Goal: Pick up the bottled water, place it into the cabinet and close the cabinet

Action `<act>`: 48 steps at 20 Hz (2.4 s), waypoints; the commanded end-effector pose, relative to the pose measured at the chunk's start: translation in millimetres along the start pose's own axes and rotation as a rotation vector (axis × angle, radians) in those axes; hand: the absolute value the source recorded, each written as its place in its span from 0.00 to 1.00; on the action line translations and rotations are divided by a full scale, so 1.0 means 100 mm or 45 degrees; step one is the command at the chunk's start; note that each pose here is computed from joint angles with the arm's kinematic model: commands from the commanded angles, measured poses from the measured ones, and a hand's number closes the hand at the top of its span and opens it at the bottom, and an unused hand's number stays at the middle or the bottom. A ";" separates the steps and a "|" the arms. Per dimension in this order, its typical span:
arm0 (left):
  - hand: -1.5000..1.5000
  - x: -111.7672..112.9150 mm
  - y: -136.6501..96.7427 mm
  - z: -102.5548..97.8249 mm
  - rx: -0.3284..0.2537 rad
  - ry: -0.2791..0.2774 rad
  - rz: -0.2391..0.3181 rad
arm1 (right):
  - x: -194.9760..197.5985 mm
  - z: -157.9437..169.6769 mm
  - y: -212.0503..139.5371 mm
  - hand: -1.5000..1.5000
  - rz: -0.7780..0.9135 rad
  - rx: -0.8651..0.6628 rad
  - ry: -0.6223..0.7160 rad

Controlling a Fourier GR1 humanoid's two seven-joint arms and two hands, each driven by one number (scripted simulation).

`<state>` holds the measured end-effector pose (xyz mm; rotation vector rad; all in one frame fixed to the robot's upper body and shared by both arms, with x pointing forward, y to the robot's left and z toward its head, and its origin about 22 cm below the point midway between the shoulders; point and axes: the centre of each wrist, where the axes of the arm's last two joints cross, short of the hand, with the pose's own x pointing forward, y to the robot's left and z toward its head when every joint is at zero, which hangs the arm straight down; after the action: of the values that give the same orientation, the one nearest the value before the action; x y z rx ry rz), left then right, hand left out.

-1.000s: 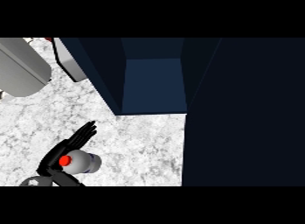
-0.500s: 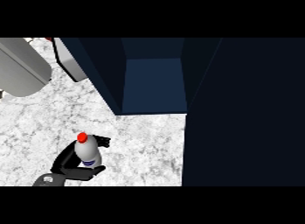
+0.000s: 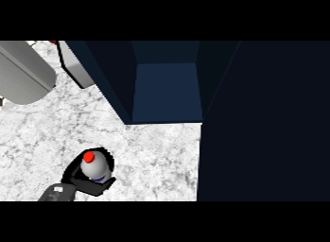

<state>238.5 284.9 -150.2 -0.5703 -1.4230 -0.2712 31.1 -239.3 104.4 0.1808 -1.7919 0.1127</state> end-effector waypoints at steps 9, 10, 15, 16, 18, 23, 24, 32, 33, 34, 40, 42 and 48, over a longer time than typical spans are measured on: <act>1.00 -0.20 -0.32 -0.16 0.650 -0.400 0.106 | 0.16 -0.03 0.01 0.00 -0.009 -0.022 -0.032; 1.00 -0.23 -0.37 -0.14 0.672 -0.418 0.120 | 0.20 -0.01 0.06 0.00 -0.029 -0.010 -0.040; 1.00 -0.11 -0.45 -0.39 0.634 -0.434 0.204 | 0.10 0.00 -0.03 0.00 -0.031 -0.024 -0.031; 1.00 -0.13 -0.55 -0.44 0.598 -0.412 0.206 | 0.16 0.00 0.03 0.00 -0.004 -0.031 -0.025; 1.00 0.07 -0.52 -0.51 0.587 -0.410 0.186 | 0.21 0.06 -0.04 0.00 -0.033 0.000 -0.014; 1.00 0.45 -0.82 -1.03 0.544 -0.399 0.187 | 0.00 0.02 -0.11 0.00 -0.038 -0.020 -0.034; 1.00 0.49 -0.90 -1.00 0.549 -0.396 0.196 | -0.01 0.04 -0.03 0.00 -0.039 -0.041 -0.013; 1.00 1.02 -1.23 -1.41 0.537 -0.417 -0.047 | 0.19 -0.06 -0.08 0.00 -0.035 -0.025 -0.073; 1.00 1.00 -1.31 -1.47 0.547 -0.434 -0.063 | 0.17 -0.03 -0.02 0.00 -0.061 -0.031 -0.047; 1.00 1.19 -1.36 -1.64 0.530 -0.443 -0.059 | 0.04 -0.03 -0.11 0.00 -0.048 -0.047 -0.037; 1.00 1.41 -1.58 -1.87 0.554 -0.393 -0.174 | 0.05 0.00 -0.19 0.00 -0.027 -0.038 -0.070; 1.00 1.51 -1.54 -2.07 0.587 -0.369 -0.230 | 0.00 -0.04 -0.18 0.00 -0.022 -0.058 -0.074; 1.00 1.73 -1.40 -2.36 0.699 -0.295 -0.233 | 0.07 -0.07 -0.22 0.00 -0.021 -0.021 -0.081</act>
<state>377.2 72.0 30.2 -0.0593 -1.7210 0.0439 40.9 -257.6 102.0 0.1276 -1.8161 0.1373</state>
